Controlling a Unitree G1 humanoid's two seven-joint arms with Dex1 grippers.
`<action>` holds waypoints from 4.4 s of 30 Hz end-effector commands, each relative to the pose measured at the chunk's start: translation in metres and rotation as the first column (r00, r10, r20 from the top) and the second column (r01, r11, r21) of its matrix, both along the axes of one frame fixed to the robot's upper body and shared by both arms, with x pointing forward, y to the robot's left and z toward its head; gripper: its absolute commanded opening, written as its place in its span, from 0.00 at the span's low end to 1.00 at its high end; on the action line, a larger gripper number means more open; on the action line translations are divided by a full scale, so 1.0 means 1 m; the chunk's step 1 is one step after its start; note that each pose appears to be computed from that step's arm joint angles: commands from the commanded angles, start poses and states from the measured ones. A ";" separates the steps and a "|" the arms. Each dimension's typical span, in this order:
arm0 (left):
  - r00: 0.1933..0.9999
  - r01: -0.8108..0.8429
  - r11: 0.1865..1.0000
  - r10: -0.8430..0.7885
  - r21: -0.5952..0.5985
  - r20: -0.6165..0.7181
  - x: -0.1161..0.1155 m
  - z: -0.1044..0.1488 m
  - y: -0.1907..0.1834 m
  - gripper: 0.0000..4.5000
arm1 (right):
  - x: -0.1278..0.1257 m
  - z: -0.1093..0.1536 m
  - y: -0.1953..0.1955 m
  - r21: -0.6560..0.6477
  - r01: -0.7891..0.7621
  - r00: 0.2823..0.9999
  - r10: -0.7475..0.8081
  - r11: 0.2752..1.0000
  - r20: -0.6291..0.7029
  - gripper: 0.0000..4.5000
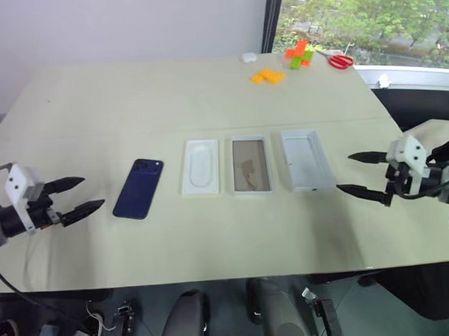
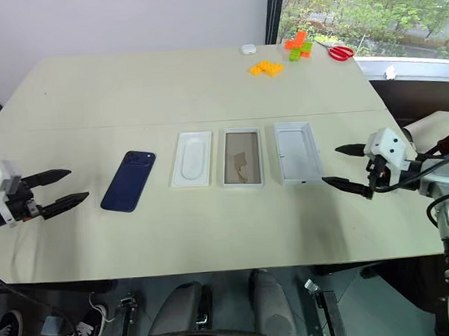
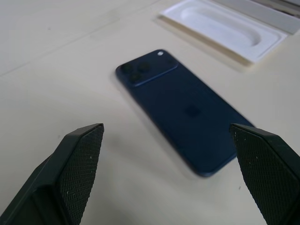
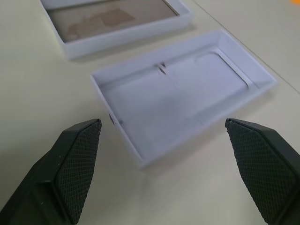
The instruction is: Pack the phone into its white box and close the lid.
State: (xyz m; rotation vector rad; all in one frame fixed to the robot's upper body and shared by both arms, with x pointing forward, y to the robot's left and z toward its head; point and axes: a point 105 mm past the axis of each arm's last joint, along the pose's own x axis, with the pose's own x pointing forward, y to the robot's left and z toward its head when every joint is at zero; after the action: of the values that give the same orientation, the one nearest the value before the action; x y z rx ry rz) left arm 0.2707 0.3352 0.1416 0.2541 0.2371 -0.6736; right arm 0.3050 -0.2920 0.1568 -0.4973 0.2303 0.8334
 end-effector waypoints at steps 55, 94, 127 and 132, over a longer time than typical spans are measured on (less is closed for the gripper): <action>0.944 -0.176 0.891 0.033 -0.419 -0.327 0.091 0.010 -0.162 1.00 | 0.031 0.031 0.209 -0.130 -0.314 0.855 0.340 0.940 0.392 0.99; 0.901 -0.325 0.709 0.030 -0.626 -0.433 0.105 0.014 -0.171 0.01 | 0.029 0.034 0.155 -0.089 -0.233 0.909 0.250 0.968 0.335 1.00; 0.829 -0.364 0.831 0.083 -0.420 -0.553 0.104 -0.002 -0.315 0.01 | 0.011 0.032 0.104 -0.017 -0.221 0.960 0.220 0.975 0.175 1.00; 0.814 -0.393 0.822 0.103 -0.413 -0.571 0.104 -0.010 -0.322 0.01 | 0.012 0.032 0.103 -0.026 -0.213 0.960 0.214 0.977 0.183 1.00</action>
State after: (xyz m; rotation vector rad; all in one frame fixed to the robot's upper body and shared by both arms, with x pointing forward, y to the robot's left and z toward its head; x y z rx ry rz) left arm 0.3718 0.0151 0.1240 -0.5012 0.6276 -0.4977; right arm 0.3173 -0.1894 0.1793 -0.5822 0.0479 0.9998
